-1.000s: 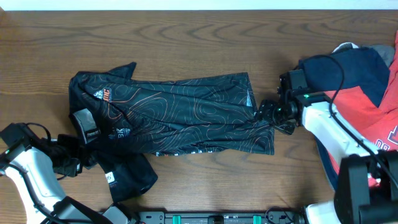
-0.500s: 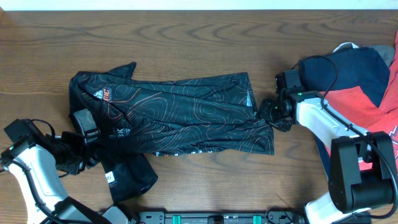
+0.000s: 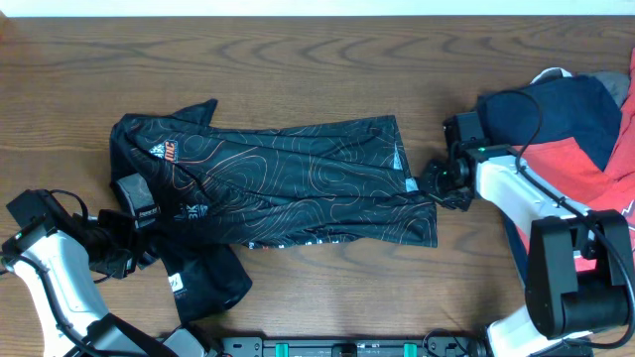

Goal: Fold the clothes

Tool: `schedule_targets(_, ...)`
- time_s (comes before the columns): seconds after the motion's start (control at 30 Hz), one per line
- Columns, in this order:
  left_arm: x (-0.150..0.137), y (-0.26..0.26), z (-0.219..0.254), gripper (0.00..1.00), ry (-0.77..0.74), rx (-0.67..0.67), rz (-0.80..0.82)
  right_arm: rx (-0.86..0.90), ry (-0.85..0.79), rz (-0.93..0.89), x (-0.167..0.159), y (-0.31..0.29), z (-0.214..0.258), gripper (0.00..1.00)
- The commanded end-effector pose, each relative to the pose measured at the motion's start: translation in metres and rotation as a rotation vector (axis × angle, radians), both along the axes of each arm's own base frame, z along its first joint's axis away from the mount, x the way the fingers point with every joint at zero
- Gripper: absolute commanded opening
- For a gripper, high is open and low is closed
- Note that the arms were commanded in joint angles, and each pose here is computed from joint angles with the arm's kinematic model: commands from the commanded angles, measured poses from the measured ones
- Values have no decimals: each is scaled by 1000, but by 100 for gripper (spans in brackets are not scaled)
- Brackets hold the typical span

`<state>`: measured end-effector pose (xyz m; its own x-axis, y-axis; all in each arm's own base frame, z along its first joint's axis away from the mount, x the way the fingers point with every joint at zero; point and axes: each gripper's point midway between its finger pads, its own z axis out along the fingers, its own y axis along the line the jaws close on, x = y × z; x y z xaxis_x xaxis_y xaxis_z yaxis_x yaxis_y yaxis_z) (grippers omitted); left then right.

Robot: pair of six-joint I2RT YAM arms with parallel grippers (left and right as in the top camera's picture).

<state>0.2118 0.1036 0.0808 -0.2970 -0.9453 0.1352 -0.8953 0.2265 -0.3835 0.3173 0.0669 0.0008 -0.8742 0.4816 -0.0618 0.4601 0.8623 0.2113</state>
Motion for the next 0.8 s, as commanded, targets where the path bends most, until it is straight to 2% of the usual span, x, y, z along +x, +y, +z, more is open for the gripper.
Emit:
schedule_targets(0.0,1,1,3,6,-6,14,-17,-38,-14,-32,4,-15,2,24)
schedule_targets(0.2,1,1,3,6,-6,14,-17,-19,-31,-2,6,-11,7,25)
schedule_targets(0.33,1,1,3,6,-6,14,-17,7,-28,19,4,-5,8,43)
schedule_targets(0.53,1,1,3,6,-6,14,-17,20,-27,38,3,2,8,43)
schedule_targets(0.63,1,1,3,6,-6,14,-17,20,-28,48,3,5,8,33)
schedule_targets(0.73,1,1,3,6,-6,14,-17,20,-27,50,2,6,8,2)
schedule_targets(0.77,1,1,3,6,-6,14,-17,20,-28,51,2,6,8,1)
